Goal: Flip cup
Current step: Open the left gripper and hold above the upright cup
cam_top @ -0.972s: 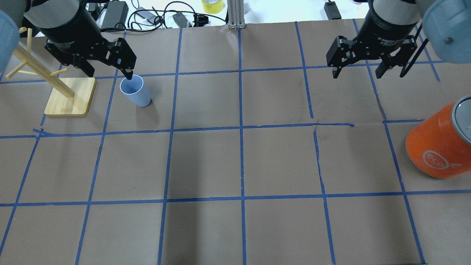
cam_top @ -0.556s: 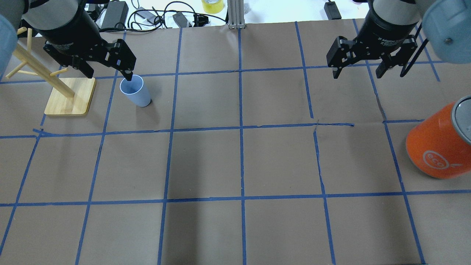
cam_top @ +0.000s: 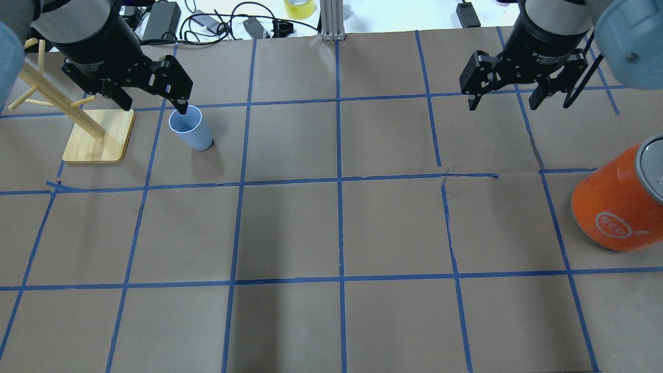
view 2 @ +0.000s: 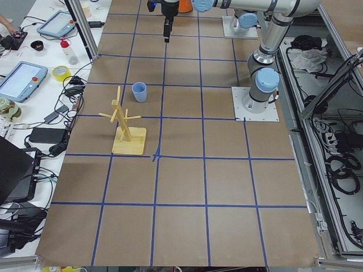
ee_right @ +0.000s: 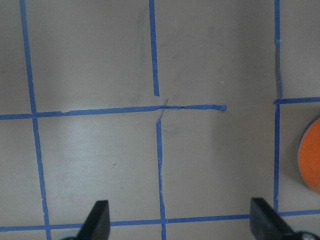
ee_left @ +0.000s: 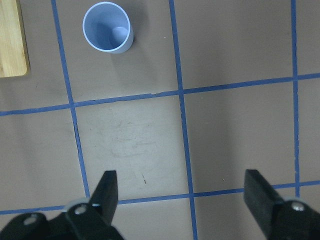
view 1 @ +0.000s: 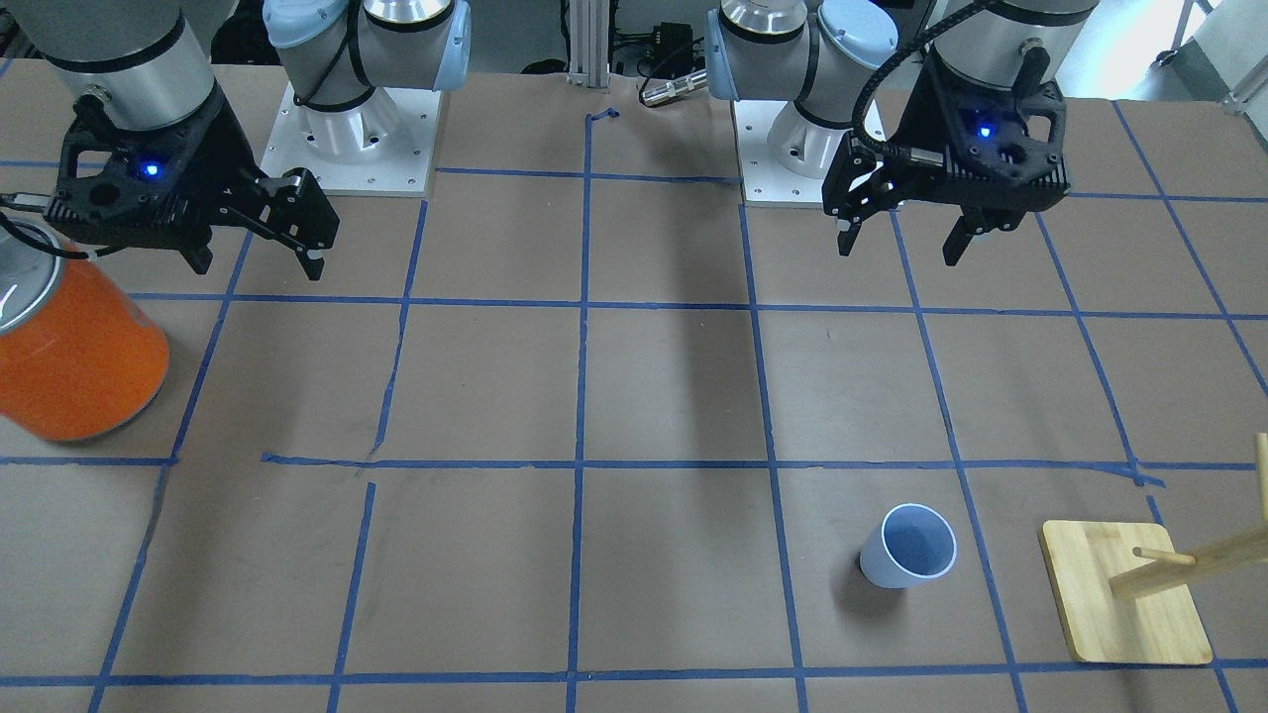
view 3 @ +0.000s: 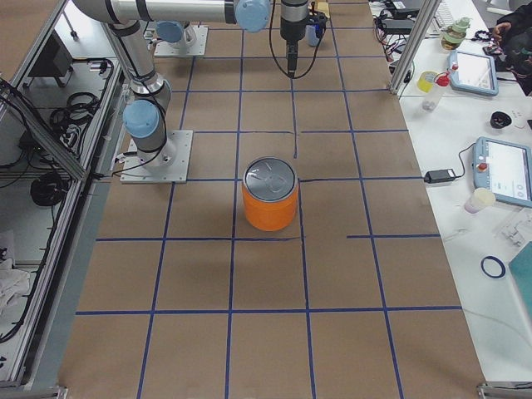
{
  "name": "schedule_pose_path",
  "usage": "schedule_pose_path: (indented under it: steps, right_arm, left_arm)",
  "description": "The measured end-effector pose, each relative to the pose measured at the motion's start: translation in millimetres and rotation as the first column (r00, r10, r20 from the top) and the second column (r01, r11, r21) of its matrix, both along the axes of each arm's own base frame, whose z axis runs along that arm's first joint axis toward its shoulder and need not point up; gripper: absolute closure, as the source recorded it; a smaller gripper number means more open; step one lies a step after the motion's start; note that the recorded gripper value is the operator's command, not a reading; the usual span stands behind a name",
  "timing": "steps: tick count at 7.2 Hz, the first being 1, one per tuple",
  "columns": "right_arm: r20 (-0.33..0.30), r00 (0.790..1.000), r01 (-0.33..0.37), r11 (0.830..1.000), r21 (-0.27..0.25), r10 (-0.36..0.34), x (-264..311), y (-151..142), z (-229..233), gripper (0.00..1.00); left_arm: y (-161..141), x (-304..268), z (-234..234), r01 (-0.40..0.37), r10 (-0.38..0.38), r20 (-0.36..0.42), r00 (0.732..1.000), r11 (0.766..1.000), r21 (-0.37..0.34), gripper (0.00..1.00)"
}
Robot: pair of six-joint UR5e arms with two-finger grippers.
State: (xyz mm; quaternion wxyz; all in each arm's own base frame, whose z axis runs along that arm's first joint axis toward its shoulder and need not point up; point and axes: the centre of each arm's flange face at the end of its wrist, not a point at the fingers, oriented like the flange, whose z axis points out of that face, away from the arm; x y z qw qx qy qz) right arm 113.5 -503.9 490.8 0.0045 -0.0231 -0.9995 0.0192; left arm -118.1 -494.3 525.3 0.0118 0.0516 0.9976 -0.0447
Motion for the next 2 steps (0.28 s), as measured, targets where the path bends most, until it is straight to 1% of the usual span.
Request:
schedule_pose_path:
  steps: [2]
  right_arm:
    - [0.000, 1.000, 0.003, 1.000, 0.002, -0.003, -0.4, -0.4, -0.8, 0.00]
  left_arm:
    - [0.0, 0.0, 0.1, 0.001, -0.001, 0.000, 1.000, 1.000, -0.001, 0.07]
